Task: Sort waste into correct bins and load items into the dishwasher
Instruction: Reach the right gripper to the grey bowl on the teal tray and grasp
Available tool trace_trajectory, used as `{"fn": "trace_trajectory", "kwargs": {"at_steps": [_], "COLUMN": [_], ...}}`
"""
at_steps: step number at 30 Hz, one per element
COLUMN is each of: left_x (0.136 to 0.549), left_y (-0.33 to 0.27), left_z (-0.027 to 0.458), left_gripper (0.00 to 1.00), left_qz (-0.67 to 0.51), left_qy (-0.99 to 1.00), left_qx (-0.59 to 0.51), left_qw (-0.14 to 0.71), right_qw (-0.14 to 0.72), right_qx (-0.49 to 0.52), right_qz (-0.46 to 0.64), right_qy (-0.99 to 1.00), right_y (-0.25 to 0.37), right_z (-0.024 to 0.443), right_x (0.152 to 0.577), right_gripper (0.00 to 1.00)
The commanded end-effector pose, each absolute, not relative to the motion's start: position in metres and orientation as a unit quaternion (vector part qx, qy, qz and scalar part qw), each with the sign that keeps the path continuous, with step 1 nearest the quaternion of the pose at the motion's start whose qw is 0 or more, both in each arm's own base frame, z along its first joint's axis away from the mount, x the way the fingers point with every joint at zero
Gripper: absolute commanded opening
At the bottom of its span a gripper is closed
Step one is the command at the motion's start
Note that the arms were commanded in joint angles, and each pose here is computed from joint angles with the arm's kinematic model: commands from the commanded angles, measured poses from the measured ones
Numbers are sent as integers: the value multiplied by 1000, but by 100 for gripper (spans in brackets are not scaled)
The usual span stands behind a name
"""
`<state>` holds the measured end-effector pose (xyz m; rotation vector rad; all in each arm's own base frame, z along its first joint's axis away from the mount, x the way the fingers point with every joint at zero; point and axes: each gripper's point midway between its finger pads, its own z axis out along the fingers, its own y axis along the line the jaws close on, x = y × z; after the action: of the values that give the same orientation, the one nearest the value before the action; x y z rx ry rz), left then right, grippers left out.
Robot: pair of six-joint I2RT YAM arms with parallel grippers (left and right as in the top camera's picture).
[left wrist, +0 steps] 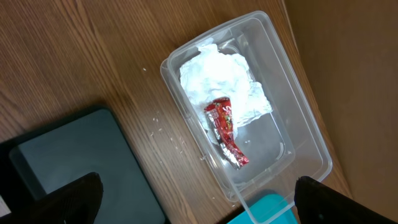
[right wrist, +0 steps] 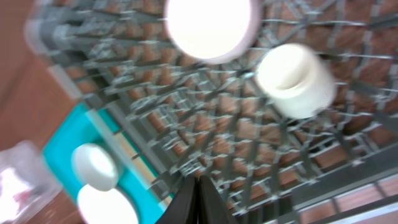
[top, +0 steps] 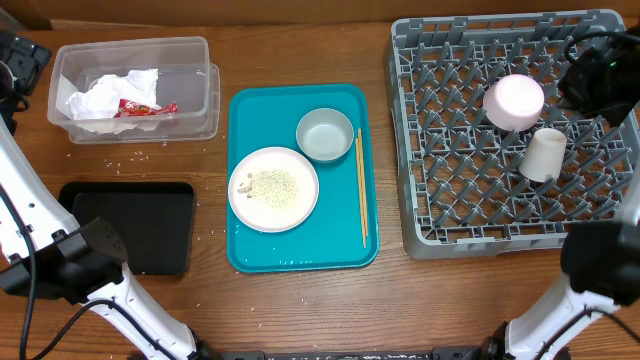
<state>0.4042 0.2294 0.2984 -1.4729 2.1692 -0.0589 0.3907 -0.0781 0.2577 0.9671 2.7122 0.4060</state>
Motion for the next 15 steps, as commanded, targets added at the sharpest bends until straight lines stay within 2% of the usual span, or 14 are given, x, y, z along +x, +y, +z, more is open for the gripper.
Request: {"fn": "trace_trajectory", "kwargs": {"at_steps": [1,3,4,5,8,15], "left_x": [406,406,406,406,406,406], "left_y": [228,228,228,228,228,228], "left_z": [296,296,296,296,296,296], "left_gripper": [100,100,100,100,100,100], "left_qz": [-15,-15,-15,-15,-15,-15], "left_qy": [806,806,806,806,806,806], "left_qx": [-533,-533,-533,-533,-533,-533], "left_qw": [255,255,255,255,255,255], "right_qw": [136,153,164,187,222,263], "right_qx": [279,234,208,149,33,-69], "right_qz": [212,235,242,253,256,150], "right_qy": [927,931,933,937,940,951], "right_y": [-31,-2,13,54,139,261], "right_z": [277,282,284,289,289,221], "right_x": [404,417,425,439,454,476], "right_gripper": [4,5,12,42,84,83]}}
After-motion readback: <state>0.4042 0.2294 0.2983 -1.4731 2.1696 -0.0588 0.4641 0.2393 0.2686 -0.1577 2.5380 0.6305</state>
